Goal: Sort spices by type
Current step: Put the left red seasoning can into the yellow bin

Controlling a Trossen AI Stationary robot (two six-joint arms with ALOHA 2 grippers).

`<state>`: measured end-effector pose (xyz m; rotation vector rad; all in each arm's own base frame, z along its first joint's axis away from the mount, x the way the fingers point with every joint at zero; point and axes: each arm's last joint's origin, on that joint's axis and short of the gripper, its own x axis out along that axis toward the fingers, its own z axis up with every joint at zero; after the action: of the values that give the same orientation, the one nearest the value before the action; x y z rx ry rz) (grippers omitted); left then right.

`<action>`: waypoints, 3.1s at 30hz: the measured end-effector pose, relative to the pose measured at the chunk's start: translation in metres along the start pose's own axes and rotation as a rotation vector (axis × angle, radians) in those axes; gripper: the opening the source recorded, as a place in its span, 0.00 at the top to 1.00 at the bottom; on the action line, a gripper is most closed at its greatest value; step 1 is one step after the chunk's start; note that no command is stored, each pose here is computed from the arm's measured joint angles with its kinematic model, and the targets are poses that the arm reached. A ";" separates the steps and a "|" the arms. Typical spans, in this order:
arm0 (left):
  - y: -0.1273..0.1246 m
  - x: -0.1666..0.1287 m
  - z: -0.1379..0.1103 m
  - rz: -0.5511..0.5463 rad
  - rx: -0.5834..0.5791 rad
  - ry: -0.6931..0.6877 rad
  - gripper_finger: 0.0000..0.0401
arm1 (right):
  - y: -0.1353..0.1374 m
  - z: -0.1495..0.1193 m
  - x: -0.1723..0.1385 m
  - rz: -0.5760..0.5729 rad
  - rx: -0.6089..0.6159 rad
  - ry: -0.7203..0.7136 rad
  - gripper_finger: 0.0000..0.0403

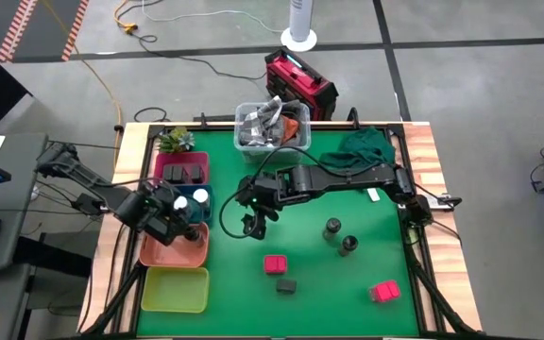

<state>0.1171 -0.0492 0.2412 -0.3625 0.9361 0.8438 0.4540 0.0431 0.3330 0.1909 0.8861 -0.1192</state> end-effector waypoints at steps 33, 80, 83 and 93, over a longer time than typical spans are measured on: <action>-0.039 -0.048 0.039 -0.388 0.189 -0.292 0.34 | 0.003 0.003 0.000 0.014 -0.019 -0.038 0.23; -0.125 -0.049 0.016 -0.770 0.242 -0.377 0.34 | 0.110 -0.117 0.020 0.037 -0.280 0.403 0.23; -0.125 -0.049 0.016 -0.768 0.233 -0.372 0.34 | 0.108 -0.121 0.024 0.020 -0.275 0.407 0.23; -0.126 -0.048 0.016 -0.763 0.231 -0.369 0.34 | 0.106 -0.131 0.036 -0.029 -0.279 0.397 0.23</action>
<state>0.2073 -0.1425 0.2803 -0.3135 0.4743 0.0890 0.3967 0.1737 0.2363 -0.0632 1.2895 0.0179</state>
